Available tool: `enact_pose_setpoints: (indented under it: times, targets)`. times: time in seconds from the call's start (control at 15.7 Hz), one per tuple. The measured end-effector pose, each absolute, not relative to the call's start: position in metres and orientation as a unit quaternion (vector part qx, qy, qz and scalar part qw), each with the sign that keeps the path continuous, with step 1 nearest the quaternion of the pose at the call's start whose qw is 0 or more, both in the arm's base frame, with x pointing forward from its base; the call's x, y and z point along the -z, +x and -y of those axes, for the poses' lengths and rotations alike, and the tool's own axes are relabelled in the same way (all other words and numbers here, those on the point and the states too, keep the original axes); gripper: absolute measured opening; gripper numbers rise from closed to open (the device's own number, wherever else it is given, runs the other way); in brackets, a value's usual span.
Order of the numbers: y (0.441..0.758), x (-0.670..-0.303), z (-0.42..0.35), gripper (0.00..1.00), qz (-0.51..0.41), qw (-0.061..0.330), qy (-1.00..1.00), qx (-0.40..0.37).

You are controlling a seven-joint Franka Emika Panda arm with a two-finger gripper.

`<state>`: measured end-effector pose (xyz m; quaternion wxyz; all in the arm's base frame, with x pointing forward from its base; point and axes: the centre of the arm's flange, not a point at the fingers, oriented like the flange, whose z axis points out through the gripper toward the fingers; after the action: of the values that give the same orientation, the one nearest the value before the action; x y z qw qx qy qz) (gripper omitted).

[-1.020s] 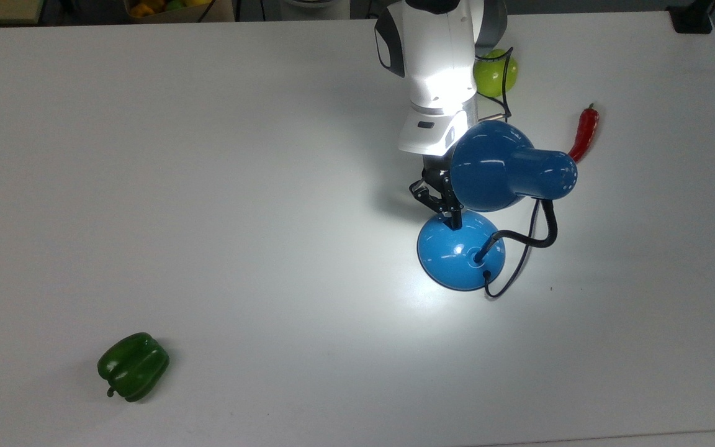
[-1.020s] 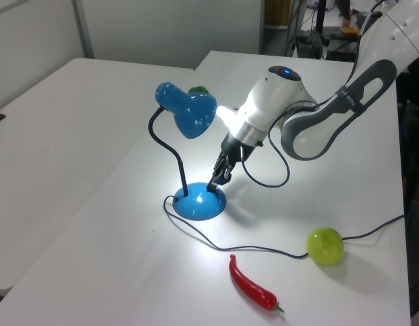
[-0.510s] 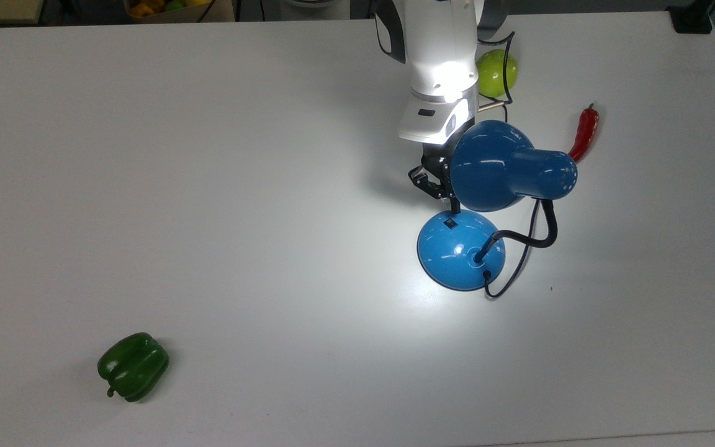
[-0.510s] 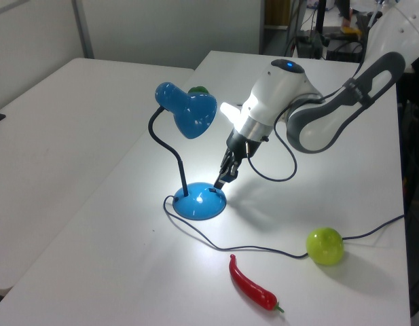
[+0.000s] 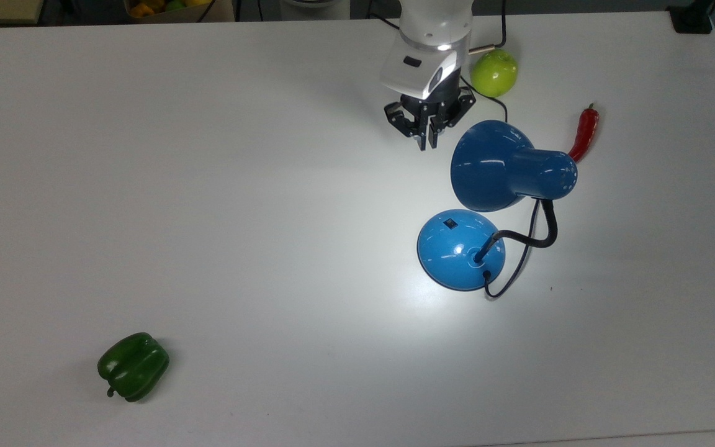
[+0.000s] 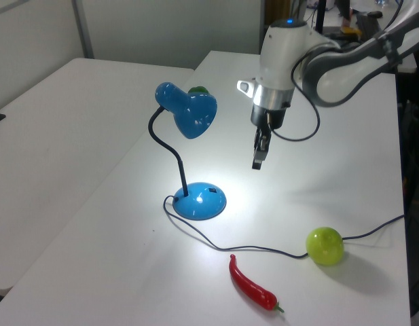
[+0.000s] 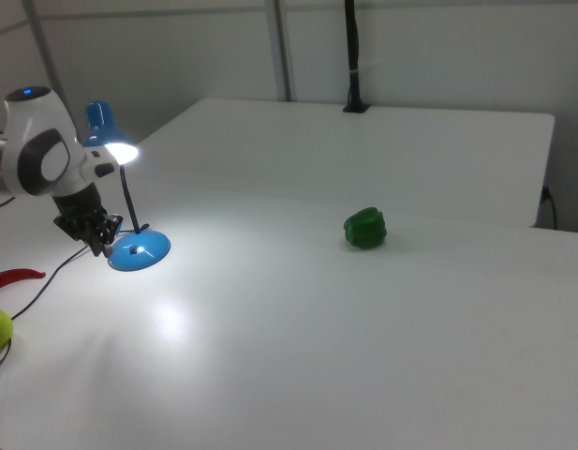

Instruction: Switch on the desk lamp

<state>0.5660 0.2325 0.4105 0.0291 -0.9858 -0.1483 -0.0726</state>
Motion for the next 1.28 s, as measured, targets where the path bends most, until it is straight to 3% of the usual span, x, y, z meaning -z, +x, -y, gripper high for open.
enact_pose_setpoints:
  times: [0.51, 1.02, 1.28]
  targets:
    - [0.530, -0.512, -0.156, 0.99, 0.067, 0.008, -0.998, 0.014]
    - [0.517, -0.619, -0.084, 1.00, 0.002, 0.000, -1.000, -0.004]
    - [0.523, -0.638, -0.057, 1.00, -0.019, 0.011, -1.000, 0.014]
